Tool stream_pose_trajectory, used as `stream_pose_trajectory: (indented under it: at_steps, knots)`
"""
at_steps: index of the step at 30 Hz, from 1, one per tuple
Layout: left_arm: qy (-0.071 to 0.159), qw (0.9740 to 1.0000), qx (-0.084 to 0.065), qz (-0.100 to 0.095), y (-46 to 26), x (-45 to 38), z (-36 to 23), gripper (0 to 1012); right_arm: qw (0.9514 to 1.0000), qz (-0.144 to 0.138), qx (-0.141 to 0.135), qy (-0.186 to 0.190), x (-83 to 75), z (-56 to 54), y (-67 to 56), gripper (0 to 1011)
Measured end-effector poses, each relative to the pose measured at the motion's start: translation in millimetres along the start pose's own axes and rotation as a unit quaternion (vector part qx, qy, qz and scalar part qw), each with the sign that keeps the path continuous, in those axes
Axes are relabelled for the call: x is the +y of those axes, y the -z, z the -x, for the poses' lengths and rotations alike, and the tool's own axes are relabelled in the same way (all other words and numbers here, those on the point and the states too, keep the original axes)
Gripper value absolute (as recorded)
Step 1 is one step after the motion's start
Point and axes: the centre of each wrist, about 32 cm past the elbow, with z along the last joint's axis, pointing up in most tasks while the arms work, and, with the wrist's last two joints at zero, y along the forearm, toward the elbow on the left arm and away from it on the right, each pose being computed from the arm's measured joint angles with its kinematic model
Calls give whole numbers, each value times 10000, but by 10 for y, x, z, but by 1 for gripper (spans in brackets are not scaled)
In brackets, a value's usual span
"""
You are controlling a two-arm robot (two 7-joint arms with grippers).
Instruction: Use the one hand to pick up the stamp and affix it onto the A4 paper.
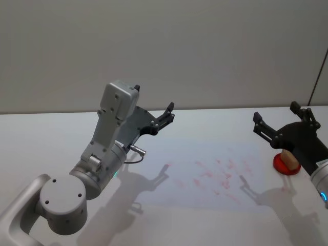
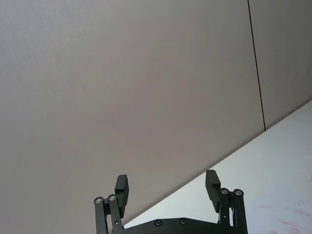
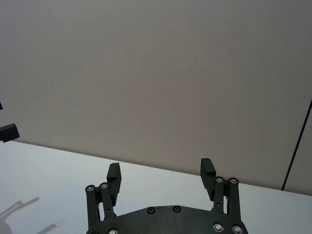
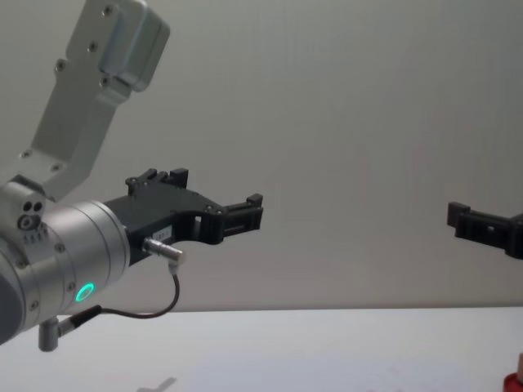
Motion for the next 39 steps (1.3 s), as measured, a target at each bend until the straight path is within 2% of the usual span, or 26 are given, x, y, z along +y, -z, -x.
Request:
stream_pose_trajectory:
  at_steps: [28, 34, 39]
  knots:
    - [0, 10000, 0, 0, 0, 0, 0, 1001, 10000, 5, 14, -22, 13, -12, 1, 1001]
    - [0, 10000, 0, 0, 0, 0, 0, 1001, 9999, 50, 58, -73, 33, -65, 3, 1001]
    - [0, 10000, 0, 0, 0, 0, 0, 1001, 9998, 161, 78, -102, 34, -195, 26, 1001]
